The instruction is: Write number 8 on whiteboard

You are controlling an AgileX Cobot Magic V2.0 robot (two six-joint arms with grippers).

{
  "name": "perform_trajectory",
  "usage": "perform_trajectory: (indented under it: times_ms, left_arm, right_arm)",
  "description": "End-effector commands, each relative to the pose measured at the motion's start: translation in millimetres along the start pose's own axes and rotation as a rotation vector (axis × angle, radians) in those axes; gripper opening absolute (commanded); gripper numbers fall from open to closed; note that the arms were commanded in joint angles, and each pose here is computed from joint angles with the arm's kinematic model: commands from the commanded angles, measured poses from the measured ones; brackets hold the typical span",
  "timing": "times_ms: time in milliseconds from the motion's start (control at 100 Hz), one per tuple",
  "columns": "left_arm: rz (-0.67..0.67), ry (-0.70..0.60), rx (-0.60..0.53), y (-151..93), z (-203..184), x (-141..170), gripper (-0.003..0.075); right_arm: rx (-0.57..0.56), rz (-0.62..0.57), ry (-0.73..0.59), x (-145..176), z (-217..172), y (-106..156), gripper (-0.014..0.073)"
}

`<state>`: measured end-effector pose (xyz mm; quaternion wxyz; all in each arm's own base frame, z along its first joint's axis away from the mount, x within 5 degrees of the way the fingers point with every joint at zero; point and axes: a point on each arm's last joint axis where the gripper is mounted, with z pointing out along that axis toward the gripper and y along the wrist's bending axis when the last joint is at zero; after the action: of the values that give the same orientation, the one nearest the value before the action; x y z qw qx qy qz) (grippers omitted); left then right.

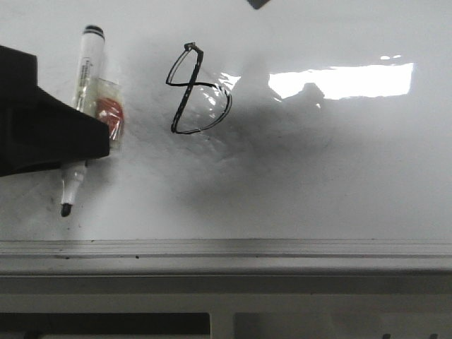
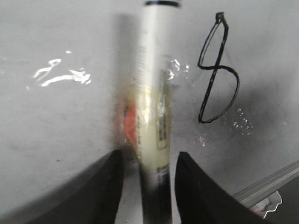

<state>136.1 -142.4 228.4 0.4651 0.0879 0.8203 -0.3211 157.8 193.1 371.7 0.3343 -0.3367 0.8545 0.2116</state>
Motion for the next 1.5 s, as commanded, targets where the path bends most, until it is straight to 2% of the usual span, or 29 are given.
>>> perform_trajectory:
  times_ms: [0,80,150,220,320,340,420,530,640,740,850,960,1100,1270,1490]
  left_arm:
    - [-0.016,-0.094,0.013,-4,-1,-15,0.0342]
    - [-0.016,-0.096,0.014,-4,-1,-15,0.034]
    - [-0.02,-0.112,0.025,-5,-5,-18,0.0339]
    - [-0.016,-0.141,0.044,-7,-12,-22,0.0336]
    - [0.022,-0.174,0.093,-12,-25,-28,0.0333]
    - [0.029,-0.176,0.101,-12,-27,-29,0.0325]
    - [0.054,-0.189,0.139,-15,-40,-32,0.0237]
    - [0.074,-0.232,0.173,-14,-56,-32,-0.0025]
    - [0.138,-0.296,0.2,-9,-72,-29,-0.002]
    - [0.137,-0.338,0.215,-1,-85,-20,-0.002]
    - [0.133,-0.358,0.225,10,-95,-5,-0.002]
    - [0.132,-0.363,0.228,20,-99,9,-0.002]
    - [0.132,-0.361,0.229,26,-101,18,-0.002]
    - [0.128,-0.359,0.227,26,-101,18,-0.002]
    - [0.127,-0.359,0.227,26,-101,18,-0.002]
  right_arm:
    - [-0.007,0.002,-0.106,-10,-17,1,0.0375]
    - [-0.008,0.001,-0.115,-10,-20,1,0.0366]
    - [0.003,-0.013,-0.139,-10,-28,0,0.0304]
    - [0.015,-0.029,-0.172,-10,-38,-1,0.0176]
    - [0.032,-0.051,-0.222,-3,-52,-3,-0.0051]
    - [0.031,-0.051,-0.232,-1,-55,-3,-0.007]
    - [0.035,-0.062,-0.287,10,-62,-5,-0.0063]
    - [0.028,-0.077,-0.397,33,-65,-8,-0.0063]
    - [0.02,-0.127,-0.557,65,-67,-12,-0.0063]
    - [0.008,-0.147,-0.703,97,-69,-15,-0.0063]
    - [-0.001,-0.153,-0.791,139,-62,-21,-0.0063]
    - [-0.002,-0.153,-0.795,179,-50,-27,-0.0063]
    - [-0.001,-0.153,-0.79,211,-38,-32,-0.0063]
    - [0.0,-0.153,-0.777,228,-29,-35,-0.0063]
    - [0.002,-0.153,-0.752,233,-23,-36,-0.0063]
